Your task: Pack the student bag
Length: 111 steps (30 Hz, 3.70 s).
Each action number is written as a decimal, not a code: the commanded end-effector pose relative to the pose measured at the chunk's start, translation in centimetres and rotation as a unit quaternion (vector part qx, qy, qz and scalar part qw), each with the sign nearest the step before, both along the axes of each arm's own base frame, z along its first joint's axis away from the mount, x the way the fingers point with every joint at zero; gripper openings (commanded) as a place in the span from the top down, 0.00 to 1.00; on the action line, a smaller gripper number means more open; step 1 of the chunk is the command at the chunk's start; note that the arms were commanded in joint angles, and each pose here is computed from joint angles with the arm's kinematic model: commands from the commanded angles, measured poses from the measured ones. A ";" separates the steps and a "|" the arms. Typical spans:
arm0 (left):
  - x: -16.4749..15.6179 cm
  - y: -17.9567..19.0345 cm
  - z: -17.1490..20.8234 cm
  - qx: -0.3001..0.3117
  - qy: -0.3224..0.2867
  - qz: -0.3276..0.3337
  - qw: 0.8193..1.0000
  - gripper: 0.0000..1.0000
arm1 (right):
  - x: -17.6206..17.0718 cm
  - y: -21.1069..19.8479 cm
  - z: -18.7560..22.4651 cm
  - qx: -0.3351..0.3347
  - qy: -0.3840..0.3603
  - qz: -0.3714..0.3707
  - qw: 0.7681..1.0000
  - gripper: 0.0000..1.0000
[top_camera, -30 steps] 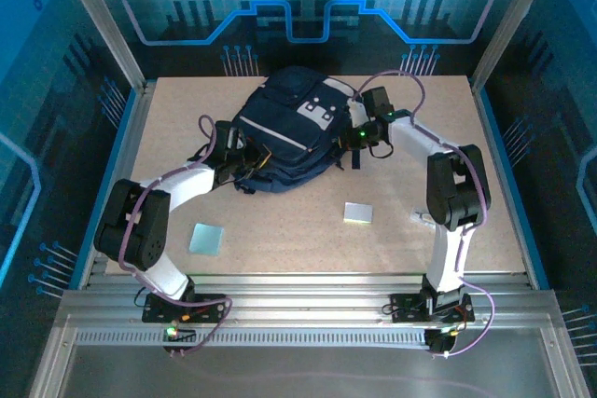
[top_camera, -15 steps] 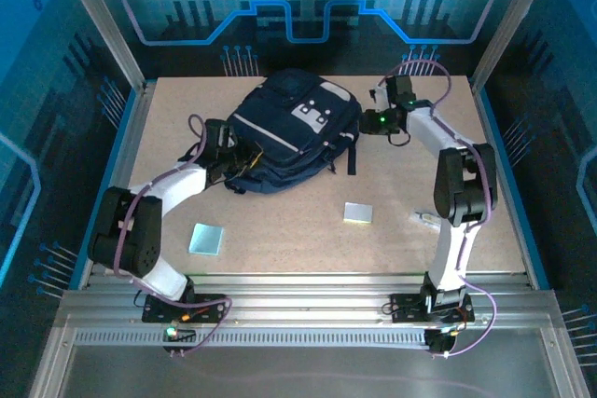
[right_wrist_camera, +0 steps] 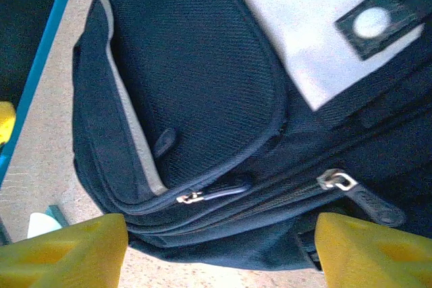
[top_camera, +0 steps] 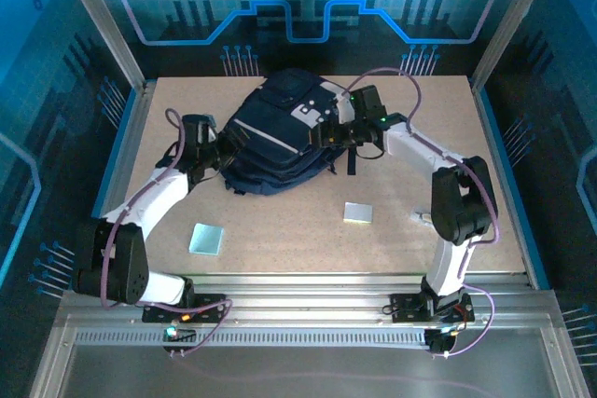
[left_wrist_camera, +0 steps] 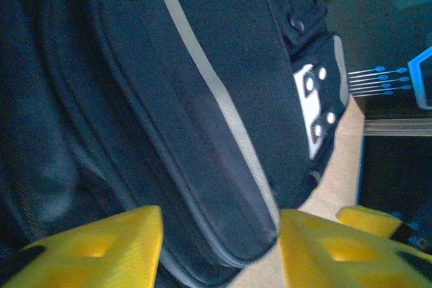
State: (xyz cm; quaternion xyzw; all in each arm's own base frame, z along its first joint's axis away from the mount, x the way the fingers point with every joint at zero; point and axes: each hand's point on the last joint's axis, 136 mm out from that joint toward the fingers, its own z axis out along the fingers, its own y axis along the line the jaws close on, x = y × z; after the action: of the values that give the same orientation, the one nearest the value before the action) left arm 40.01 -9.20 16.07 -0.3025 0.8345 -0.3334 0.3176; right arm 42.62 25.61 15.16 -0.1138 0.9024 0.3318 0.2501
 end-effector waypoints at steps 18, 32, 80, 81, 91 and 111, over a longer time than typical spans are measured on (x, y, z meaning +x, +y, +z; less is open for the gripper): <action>-1.1 -2.4 -12.0 -0.018 0.103 -0.063 0.993 0.86 | -2.0 7.7 -5.1 0.055 0.062 0.024 0.996 0.25; 1.6 -7.2 -11.7 -0.046 0.086 -0.091 0.991 0.79 | -11.3 8.1 -3.0 0.022 0.107 0.057 0.992 0.27; 0.9 -15.4 -8.9 0.354 0.033 -0.219 0.909 0.39 | 3.0 1.1 -5.0 0.100 0.120 -0.194 0.969 0.81; 0.8 -15.7 -9.1 0.355 0.034 -0.219 0.908 0.40 | 3.1 1.2 -5.1 0.103 0.122 -0.196 0.967 0.82; 1.0 -14.4 -11.5 0.430 0.055 -0.180 0.883 0.64 | 3.1 1.8 -5.8 0.120 0.136 -0.192 0.964 0.87; -1.2 -11.3 -14.0 0.451 0.115 -0.184 0.866 0.80 | 3.1 1.3 -7.0 0.135 0.148 -0.197 0.960 0.82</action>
State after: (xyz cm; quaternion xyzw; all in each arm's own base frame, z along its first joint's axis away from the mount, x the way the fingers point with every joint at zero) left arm 40.17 -24.02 4.75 0.0091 0.9535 0.0128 0.3010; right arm 44.71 27.29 8.04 0.1515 0.8877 0.3997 0.1710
